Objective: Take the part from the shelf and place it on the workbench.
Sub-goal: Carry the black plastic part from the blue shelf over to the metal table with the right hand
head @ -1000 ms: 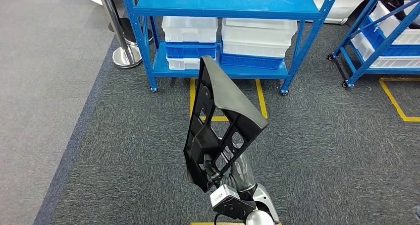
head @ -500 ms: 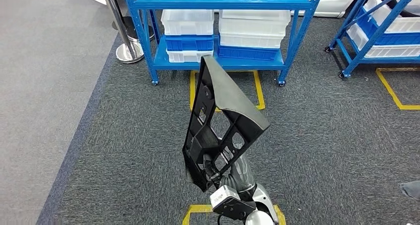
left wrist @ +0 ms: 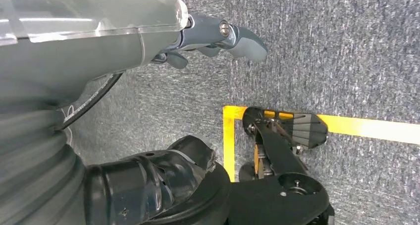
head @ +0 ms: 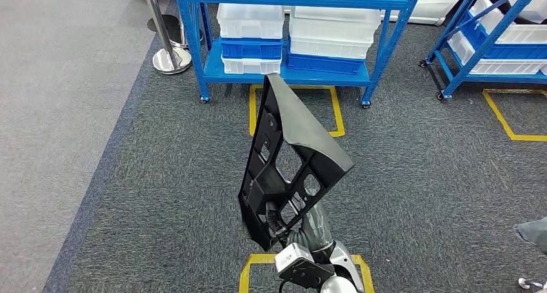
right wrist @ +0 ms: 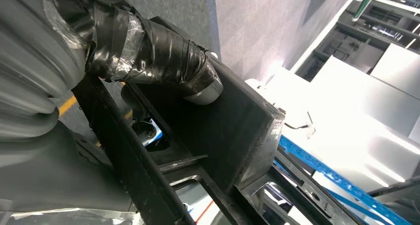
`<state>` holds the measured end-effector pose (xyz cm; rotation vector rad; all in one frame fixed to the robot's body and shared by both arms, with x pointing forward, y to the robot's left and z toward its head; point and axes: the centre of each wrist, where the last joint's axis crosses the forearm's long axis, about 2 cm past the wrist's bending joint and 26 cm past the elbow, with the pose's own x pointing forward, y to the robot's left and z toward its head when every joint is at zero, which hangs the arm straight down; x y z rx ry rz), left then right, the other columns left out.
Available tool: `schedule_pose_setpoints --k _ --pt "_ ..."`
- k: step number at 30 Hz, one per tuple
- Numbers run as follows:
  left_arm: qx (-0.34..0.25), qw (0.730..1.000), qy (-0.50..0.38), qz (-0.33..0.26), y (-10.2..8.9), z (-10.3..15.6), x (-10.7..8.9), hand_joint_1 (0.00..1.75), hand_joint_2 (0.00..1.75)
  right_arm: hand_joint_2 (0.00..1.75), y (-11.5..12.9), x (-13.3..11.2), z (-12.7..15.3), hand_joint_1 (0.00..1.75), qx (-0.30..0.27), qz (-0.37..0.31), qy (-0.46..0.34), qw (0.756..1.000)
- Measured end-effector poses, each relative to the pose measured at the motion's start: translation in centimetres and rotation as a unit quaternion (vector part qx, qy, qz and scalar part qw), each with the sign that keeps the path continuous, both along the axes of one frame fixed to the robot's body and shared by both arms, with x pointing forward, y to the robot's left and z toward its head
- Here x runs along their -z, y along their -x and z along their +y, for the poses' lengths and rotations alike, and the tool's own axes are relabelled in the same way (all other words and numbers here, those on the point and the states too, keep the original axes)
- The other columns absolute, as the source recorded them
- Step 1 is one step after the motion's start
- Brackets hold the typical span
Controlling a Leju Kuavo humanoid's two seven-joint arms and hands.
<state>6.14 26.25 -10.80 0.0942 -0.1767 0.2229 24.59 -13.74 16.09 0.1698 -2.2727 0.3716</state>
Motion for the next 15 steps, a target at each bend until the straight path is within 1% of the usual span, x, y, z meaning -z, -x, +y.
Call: schedule_pose_setpoints --k 15 --pt "0.002 1.000 -0.002 0.002 0.14 0.14 0.03 0.00 1.75 1.75 0.10 -0.27 -0.12 1.75 -0.001 -0.005 -0.006 1.000"
